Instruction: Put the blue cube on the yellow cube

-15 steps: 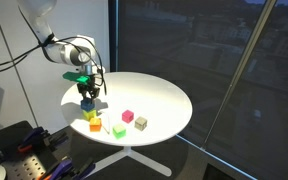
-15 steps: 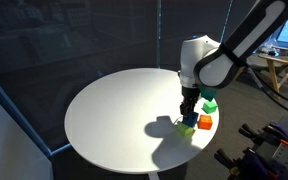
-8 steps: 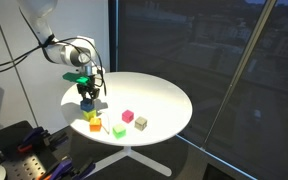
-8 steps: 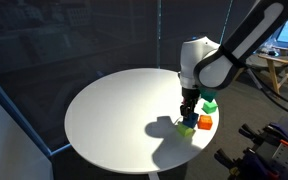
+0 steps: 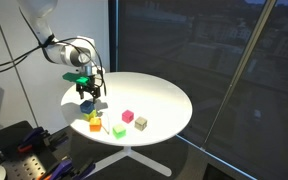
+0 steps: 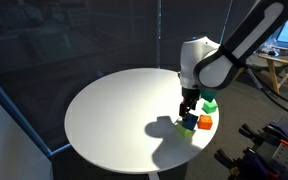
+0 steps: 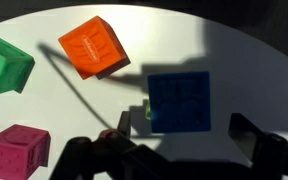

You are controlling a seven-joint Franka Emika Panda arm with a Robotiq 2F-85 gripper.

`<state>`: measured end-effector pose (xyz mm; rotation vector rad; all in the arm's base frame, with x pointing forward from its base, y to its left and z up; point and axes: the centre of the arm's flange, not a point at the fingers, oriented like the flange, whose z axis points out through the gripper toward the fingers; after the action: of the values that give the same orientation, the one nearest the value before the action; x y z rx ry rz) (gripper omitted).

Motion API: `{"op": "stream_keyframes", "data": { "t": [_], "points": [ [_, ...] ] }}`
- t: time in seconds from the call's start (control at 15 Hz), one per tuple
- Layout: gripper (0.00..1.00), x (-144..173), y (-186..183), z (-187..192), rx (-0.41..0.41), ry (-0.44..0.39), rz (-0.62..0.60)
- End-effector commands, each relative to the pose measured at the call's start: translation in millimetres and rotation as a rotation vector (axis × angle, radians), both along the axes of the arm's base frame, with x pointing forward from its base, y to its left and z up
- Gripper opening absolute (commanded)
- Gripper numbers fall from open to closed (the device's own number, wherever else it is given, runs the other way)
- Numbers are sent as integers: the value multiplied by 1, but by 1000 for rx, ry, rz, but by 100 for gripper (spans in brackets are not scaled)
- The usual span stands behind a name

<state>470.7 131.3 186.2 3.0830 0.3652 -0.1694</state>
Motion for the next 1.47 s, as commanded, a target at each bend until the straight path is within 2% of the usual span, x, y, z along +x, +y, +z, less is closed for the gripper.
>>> {"op": "stream_keyframes", "data": {
  "t": [0.0,0.53,1.4],
  "points": [
    [100,-1,1,2,12,-11,-3],
    [100,-4,16,35,47,-8,2],
    [100,-8,11,110,18,-54,-71]
  ]
}}
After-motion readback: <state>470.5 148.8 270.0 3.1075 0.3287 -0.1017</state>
